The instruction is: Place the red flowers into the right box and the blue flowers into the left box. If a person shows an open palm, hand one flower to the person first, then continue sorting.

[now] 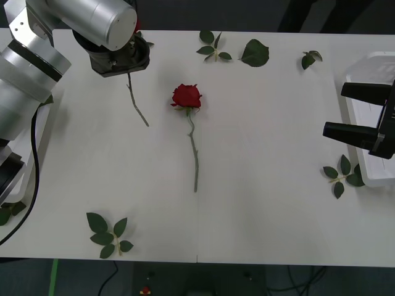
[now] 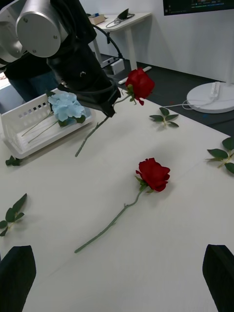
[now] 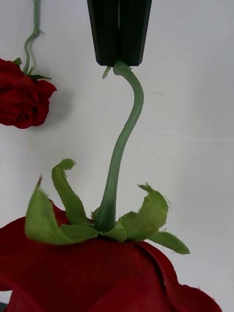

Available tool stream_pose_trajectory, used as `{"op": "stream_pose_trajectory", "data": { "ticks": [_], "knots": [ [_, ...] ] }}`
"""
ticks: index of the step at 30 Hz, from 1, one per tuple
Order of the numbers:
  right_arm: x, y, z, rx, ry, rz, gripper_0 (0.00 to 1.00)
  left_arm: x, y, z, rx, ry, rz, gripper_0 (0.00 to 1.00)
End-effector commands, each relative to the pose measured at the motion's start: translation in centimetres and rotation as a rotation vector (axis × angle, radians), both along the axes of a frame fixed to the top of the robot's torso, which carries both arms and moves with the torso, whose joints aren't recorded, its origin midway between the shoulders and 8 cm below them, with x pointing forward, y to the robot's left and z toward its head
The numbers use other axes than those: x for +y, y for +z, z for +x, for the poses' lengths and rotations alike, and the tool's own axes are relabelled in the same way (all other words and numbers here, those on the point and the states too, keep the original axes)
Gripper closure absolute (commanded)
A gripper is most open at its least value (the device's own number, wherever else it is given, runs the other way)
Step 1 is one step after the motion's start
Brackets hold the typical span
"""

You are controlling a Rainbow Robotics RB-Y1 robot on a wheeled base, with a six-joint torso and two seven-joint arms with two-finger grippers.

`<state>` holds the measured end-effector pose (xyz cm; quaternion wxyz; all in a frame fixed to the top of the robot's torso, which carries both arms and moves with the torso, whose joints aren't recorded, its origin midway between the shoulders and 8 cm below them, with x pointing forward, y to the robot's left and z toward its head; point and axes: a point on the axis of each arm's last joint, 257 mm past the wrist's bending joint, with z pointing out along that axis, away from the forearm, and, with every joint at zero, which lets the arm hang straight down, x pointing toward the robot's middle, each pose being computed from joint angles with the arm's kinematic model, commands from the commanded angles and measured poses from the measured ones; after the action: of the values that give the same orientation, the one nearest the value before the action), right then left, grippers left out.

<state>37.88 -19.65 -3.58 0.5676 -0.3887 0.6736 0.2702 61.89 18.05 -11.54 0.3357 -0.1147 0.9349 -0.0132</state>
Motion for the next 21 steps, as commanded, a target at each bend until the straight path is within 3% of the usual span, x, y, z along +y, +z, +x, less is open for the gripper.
{"op": "stream_pose_trajectory", "data": {
  "ticks": [1,13,17,21],
  "knots": [
    [-0.2,0.1,-0.5,-0.033,0.014,-0.059,0.0,3.3,3.9,1.1,-0.084,0.063,-0.033,1.0],
    [-0.2,0.1,-0.5,-0.028,0.013,-0.055,0.0,3.8,9.7,4.1,-0.28,0.047,-0.106,1.0],
    [-0.2,0.1,-0.5,-0.028,0.014,-0.054,0.0,1.7,12.0,5.5,-0.381,-0.067,-0.117,1.0],
    [-0.1,0.2,-0.5,-0.026,0.015,-0.05,0.0,-0.3,13.3,5.0,-0.39,-0.236,-0.101,1.0]
  ]
}}
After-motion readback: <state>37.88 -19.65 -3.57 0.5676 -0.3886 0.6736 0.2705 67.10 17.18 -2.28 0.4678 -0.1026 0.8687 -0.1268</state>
